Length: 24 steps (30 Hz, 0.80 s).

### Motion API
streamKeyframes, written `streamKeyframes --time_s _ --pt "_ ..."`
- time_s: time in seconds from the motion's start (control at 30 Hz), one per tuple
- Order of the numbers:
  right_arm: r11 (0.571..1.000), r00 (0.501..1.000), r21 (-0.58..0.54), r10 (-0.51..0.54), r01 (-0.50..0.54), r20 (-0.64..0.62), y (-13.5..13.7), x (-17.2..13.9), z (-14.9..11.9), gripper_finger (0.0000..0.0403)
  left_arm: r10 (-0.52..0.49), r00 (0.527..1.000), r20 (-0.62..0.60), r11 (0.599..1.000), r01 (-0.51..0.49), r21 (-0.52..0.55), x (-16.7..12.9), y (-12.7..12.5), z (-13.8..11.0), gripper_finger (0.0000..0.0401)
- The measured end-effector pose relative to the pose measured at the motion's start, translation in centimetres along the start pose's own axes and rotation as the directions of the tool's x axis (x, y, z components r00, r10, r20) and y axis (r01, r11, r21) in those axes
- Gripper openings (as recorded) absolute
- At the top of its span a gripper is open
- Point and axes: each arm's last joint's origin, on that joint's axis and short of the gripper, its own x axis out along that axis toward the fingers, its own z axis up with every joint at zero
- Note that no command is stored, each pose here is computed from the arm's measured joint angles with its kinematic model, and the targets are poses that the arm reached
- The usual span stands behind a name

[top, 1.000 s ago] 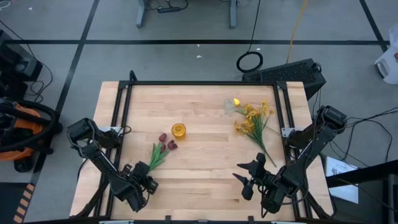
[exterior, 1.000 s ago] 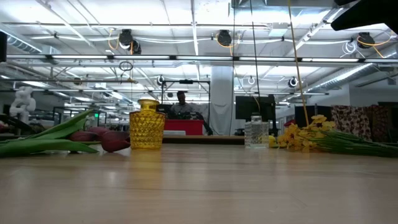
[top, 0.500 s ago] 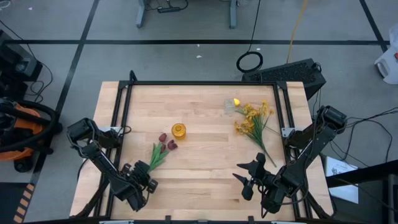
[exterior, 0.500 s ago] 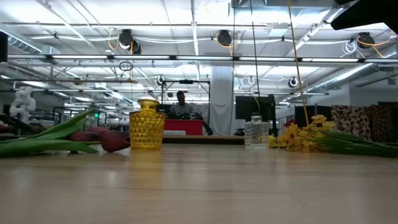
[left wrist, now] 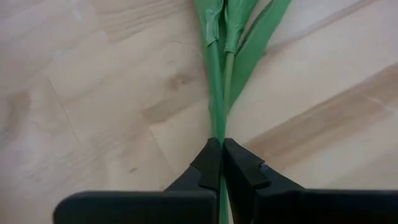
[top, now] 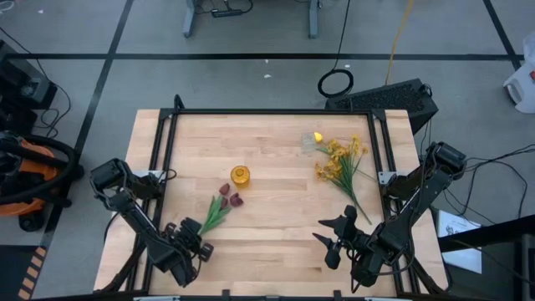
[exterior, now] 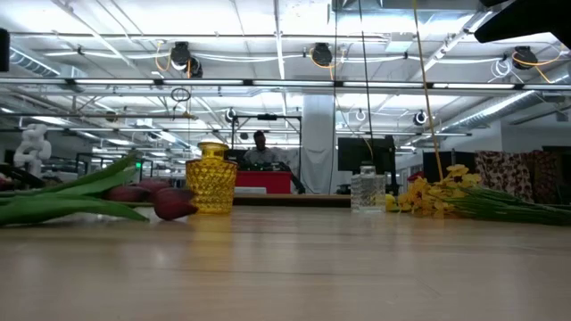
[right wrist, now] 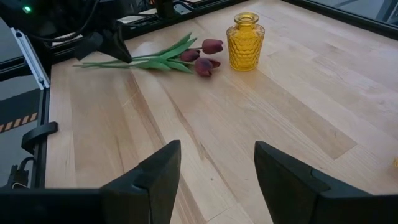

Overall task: Sort flowers into vase by color
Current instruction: Put the violet tulip into the yellow vase

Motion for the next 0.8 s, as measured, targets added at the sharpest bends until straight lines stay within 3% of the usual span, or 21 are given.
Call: streamKeyframes --time_s 0.47,0.67,0.8 --pt "1.000 1.000 0.006 0.003 -0.003 0.001 0.1 0.0 0.0 0.0196 0.003 1.000 0.006 1.000 -0.003 0.011 -1.9 -0.9 0.3 0.0014" --pt "1.000 1.000 0.007 0.004 -0.004 0.001 0.1 0.0 0.0 0.0196 -0.047 0.994 0.101 0.999 0.045 0.023 -1.8 -1.1 0.4 0.0017" --pt "1.000 1.000 0.009 0.006 -0.006 0.002 0.1 0.0 0.0 0.0196 -0.026 0.990 0.140 0.998 0.019 0.052 -0.7 -1.3 -0.1 0.0029"
